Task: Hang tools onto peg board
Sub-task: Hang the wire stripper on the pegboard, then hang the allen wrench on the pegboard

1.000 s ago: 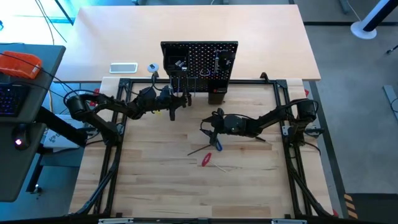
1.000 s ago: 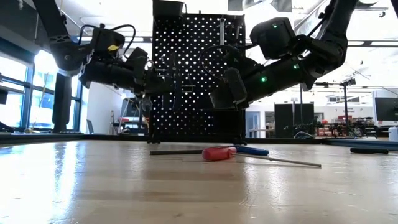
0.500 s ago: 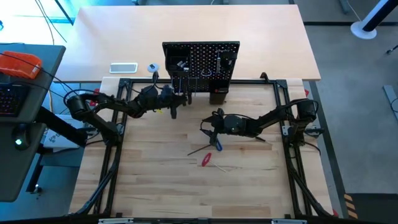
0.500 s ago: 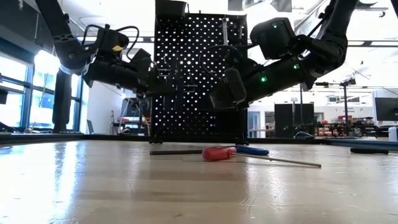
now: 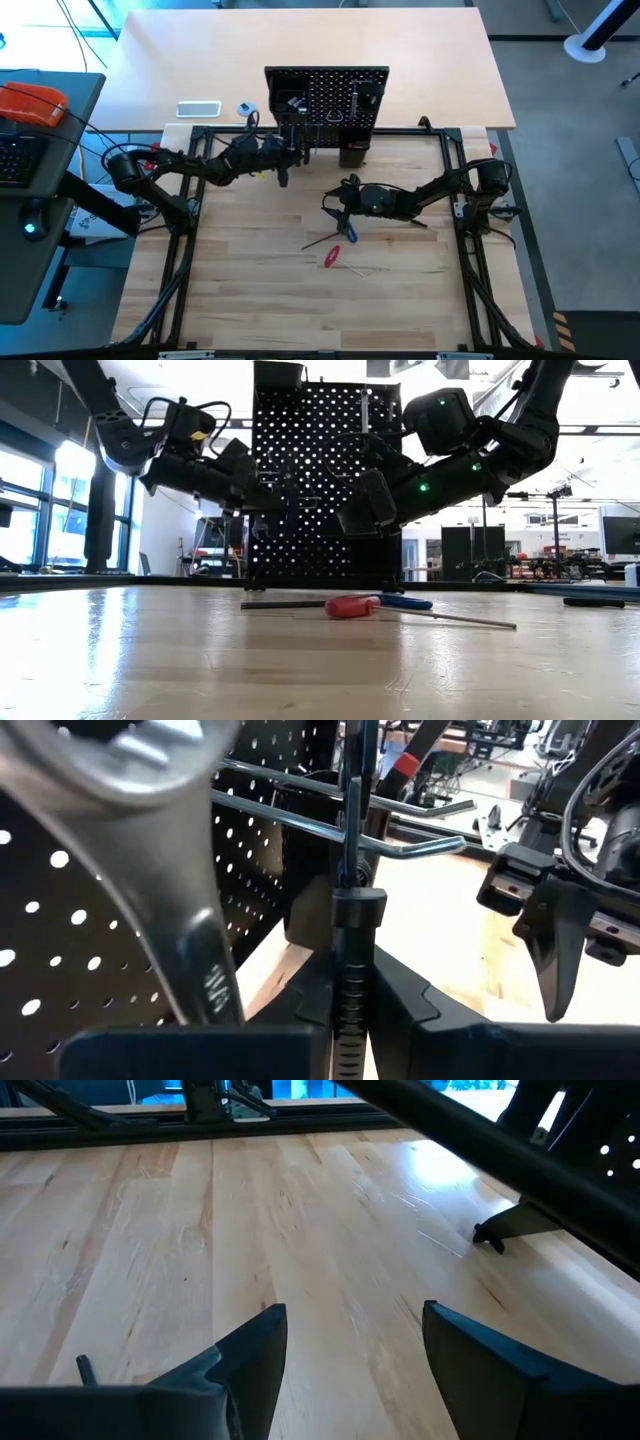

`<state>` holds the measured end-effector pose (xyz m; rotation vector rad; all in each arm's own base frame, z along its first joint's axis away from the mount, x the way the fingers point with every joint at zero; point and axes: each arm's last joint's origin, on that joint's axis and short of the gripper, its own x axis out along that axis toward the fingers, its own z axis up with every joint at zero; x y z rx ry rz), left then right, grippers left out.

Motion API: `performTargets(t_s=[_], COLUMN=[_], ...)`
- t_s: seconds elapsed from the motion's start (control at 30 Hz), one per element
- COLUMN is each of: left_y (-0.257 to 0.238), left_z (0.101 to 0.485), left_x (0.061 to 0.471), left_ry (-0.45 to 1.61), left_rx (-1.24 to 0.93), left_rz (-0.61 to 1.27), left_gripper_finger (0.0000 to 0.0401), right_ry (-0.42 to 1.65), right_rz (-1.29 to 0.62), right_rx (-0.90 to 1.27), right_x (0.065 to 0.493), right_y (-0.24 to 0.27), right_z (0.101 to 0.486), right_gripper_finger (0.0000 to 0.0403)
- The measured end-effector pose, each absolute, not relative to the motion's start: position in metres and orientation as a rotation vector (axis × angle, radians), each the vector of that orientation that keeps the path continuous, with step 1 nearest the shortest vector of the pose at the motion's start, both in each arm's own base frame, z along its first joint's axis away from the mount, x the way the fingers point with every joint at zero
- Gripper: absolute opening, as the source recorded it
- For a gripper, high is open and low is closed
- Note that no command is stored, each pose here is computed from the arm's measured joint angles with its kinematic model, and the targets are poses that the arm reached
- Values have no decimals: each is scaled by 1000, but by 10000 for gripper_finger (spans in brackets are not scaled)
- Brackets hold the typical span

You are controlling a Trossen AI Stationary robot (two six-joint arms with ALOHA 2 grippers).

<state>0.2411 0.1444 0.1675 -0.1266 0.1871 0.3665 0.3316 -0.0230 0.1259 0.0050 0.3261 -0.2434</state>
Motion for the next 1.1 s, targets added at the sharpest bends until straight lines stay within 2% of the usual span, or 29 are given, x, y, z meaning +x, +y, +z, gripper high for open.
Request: performTargets(t_s=[0.3, 0.6, 0.83, 1.1], left_y=[142, 136, 126, 112], left_z=[167, 166, 162, 163], left_x=[245, 248, 252, 257], left_ry=[213, 214, 257, 264], left_rx=[-160, -216, -253, -250], left_rz=[368, 344, 306, 226], left_gripper_finger=[93, 138, 157, 159], right_ry=[325, 324, 337, 367], right_rz=[-244, -244, -214, -171], right_rx=[14, 21, 21, 18], right_x=[332, 332, 332, 331], right_y=[-23, -23, -17, -8], right_z=[126, 126, 125, 122], right_gripper_finger=[227, 227, 227, 227])
